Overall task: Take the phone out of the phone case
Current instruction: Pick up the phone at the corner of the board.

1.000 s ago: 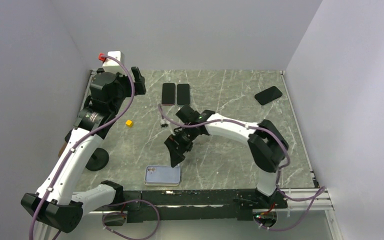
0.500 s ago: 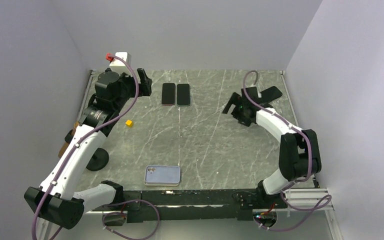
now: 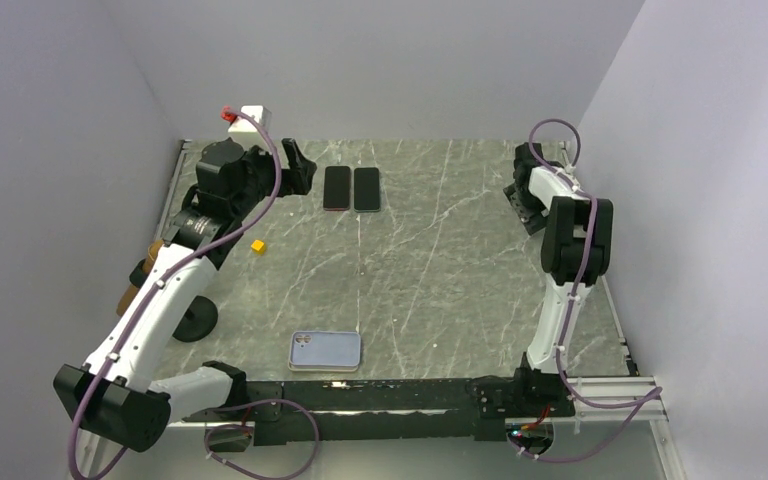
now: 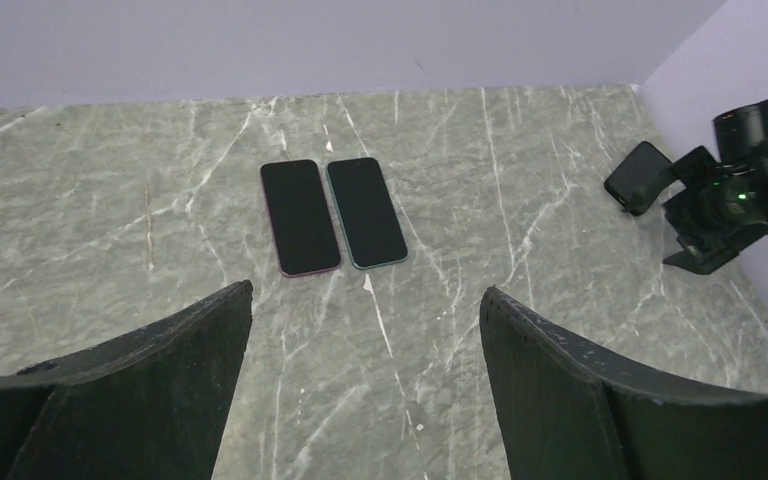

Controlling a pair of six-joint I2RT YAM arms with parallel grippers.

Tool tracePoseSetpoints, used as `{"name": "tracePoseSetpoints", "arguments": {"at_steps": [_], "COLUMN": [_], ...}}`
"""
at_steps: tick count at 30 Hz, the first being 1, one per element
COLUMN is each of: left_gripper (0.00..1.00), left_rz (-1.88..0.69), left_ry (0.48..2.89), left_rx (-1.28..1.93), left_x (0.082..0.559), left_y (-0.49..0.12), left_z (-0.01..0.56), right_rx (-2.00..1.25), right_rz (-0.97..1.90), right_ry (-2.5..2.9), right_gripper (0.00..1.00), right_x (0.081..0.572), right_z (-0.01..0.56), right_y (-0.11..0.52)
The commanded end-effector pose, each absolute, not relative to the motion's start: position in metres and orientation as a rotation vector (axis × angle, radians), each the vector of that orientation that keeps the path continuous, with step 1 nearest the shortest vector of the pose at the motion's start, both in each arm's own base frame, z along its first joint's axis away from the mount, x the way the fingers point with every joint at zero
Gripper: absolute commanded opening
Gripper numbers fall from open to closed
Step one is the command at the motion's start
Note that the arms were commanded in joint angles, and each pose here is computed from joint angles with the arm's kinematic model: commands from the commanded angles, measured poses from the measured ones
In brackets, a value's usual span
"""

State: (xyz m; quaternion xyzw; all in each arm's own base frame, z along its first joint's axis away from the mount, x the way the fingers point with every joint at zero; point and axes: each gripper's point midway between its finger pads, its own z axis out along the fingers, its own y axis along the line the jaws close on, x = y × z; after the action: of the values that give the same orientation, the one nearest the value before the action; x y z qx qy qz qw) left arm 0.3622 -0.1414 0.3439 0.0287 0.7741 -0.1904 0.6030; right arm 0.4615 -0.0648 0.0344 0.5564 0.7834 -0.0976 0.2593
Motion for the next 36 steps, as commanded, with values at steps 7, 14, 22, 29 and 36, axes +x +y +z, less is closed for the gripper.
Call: {"name": "tracePoseSetpoints", "arguments": {"at_steps": [7,14,22,29,36], "left_gripper": [0.86,0.86,0.86,0.85,0.85], "left_rz": [-0.516,-0.535,-0.556,-0.583,-0.611], "left_ry": [1.752,1.757,1.766,1.772,1.778], "left_rx": [0.066,0.061,0.058,0.059,0.047], "left_x": [0.366,0.368,0.371,0.373,0.375], "left_y": [-0.146,-0.147,-0.147,-0.149,-0.149], "left_z": [0.356,0.353,0.348,0.346,0.344], "right_rx": [1.426,1.383,1.323,1.336,1.479], "right_rz": [-0.247,-0.254,-0.100,-0.060,-0.238], "right_ry": [2.110,2.136,2.153,2.114,2.136], "right_gripper": [1.00,1.00,1.00,1.00,1.00], "right_x": [0.502,0.522,0.544,0.557,0.547], "right_z": [0.024,0.012,0.005,0.009,-0.002], "right_y": [-0.086,-0.090,-0.085,-0.088,-0.101]}}
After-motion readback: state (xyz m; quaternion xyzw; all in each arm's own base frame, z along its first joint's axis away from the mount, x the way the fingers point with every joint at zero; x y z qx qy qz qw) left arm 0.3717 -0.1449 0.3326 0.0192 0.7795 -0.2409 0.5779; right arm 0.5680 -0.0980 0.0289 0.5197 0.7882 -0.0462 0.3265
